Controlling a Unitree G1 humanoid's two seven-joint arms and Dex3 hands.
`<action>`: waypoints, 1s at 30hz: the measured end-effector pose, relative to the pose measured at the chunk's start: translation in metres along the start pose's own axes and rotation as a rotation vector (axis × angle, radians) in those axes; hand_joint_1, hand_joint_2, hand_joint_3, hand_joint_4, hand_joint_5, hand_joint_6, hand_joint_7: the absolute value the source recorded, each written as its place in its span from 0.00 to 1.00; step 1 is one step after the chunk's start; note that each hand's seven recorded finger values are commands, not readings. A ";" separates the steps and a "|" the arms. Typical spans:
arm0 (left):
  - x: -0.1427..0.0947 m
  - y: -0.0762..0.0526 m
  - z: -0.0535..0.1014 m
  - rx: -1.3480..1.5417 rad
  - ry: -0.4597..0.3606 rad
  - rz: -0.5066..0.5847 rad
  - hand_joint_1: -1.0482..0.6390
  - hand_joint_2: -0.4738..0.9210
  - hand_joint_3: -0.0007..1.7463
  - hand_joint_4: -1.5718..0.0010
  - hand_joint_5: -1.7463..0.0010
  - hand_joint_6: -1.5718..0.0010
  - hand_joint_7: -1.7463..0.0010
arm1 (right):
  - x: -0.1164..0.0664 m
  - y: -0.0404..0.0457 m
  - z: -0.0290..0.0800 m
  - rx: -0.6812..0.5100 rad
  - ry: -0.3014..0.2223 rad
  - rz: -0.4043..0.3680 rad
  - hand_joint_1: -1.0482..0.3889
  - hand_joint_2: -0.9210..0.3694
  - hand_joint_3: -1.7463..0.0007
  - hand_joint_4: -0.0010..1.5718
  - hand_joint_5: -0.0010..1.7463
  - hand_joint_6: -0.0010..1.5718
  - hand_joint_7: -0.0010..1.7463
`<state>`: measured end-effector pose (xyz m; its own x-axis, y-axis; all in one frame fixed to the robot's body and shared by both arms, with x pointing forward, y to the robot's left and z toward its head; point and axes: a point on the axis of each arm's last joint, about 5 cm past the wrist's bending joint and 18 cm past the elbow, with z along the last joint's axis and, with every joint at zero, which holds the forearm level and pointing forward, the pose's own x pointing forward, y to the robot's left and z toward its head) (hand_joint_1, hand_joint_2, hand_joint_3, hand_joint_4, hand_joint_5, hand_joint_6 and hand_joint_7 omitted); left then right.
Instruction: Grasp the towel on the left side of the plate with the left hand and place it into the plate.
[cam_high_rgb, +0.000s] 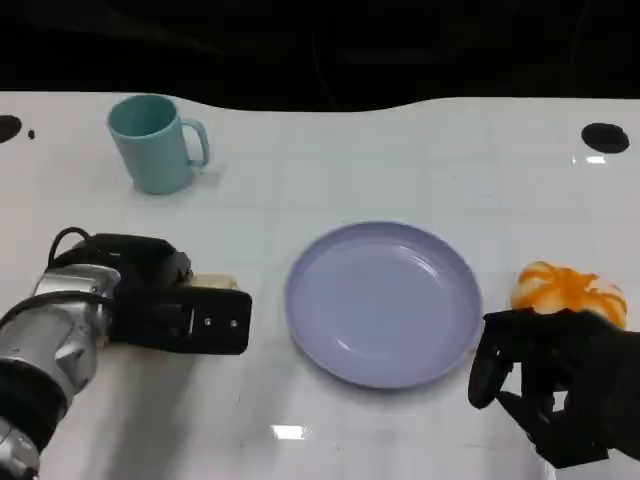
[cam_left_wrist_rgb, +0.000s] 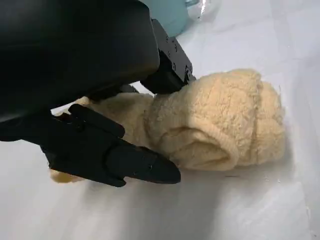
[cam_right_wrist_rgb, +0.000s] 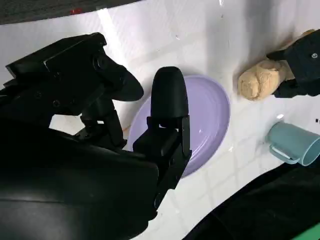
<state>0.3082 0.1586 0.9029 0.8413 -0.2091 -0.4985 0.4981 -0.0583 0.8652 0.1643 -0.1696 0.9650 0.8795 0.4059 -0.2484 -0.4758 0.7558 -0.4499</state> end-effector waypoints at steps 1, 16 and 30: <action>0.000 -0.001 0.000 0.000 -0.003 0.005 0.42 1.00 0.13 0.48 0.85 0.41 0.90 | 0.000 0.0000 0.000 0.000 0.000 0.000 0.72 0.28 0.38 0.46 1.00 0.44 0.81; -0.001 -0.018 0.001 -0.175 -0.065 0.269 0.50 0.90 0.34 0.45 0.00 0.60 0.00 | -0.001 -0.0002 0.002 -0.001 0.003 -0.001 0.72 0.28 0.39 0.46 1.00 0.45 0.81; -0.015 0.009 0.030 -0.456 -0.080 0.444 0.50 0.81 0.46 0.42 0.00 0.59 0.00 | 0.000 -0.0003 0.002 -0.003 -0.001 0.000 0.72 0.29 0.37 0.46 1.00 0.45 0.81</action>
<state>0.2941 0.1316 0.9198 0.9785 -0.1913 -0.0773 0.1602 0.4680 0.8691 0.1641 -0.1688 0.9674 0.8795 0.4067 -0.2473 -0.4760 0.7544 -0.4520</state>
